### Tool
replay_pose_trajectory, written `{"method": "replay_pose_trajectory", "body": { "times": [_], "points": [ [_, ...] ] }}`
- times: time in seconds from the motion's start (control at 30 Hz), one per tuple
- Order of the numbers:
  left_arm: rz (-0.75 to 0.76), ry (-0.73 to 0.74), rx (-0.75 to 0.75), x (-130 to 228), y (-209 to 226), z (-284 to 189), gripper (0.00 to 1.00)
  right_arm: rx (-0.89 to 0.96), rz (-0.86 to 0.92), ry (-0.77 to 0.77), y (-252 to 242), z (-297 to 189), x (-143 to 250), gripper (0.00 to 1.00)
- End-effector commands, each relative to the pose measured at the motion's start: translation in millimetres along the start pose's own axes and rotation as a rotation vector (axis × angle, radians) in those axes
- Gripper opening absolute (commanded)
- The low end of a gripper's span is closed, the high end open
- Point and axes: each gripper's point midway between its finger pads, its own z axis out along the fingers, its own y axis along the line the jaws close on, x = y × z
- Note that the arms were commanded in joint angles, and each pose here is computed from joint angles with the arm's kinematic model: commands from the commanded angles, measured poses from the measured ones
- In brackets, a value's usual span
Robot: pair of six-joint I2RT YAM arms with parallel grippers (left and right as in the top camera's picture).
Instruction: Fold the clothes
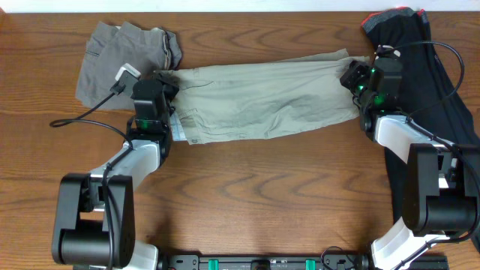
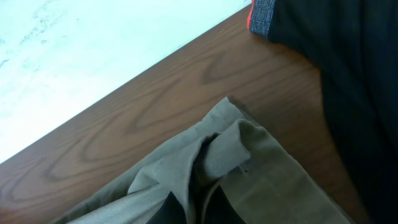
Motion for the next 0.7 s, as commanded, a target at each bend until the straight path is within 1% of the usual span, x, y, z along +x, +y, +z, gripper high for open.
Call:
{"method": "replay_pose_trajectory", "body": {
  "times": [0.0,0.03,0.07,0.1,0.13,0.23,0.33,0.43,0.53,0.67],
  "points": [
    [0.014,-0.114,-0.081,-26,19,6,0.22,0.110,-0.017,-0.088,-21,2,-19,0.12],
    [0.014,-0.115,-0.081,-25,19,7,0.50,0.106,-0.017,-0.093,-21,3,-20,0.30],
    [0.013,-0.117,-0.078,-25,19,7,0.97,0.103,-0.017,-0.097,-20,3,-20,0.56],
    [0.013,-0.119,-0.075,-25,19,8,0.98,0.098,-0.017,-0.096,-19,4,-20,0.90],
    [0.012,-0.120,-0.073,-26,18,8,0.98,0.092,-0.017,-0.096,-18,4,-20,0.99],
    [0.055,-0.117,-0.063,-26,15,7,0.98,0.076,-0.019,-0.086,-16,4,-18,0.99],
    [0.171,-0.050,-0.006,-18,1,4,0.98,0.015,-0.092,-0.048,-4,4,-13,0.99],
    [0.226,0.015,0.018,-10,-6,-3,0.98,-0.032,-0.148,-0.008,6,0,-8,0.99],
    [0.288,0.093,0.005,-2,-5,-16,0.98,-0.055,-0.228,0.035,13,-8,-5,0.99],
    [0.425,0.192,-0.040,5,3,-40,0.98,-0.022,-0.371,0.125,13,-21,-3,0.99]
  ]
}}
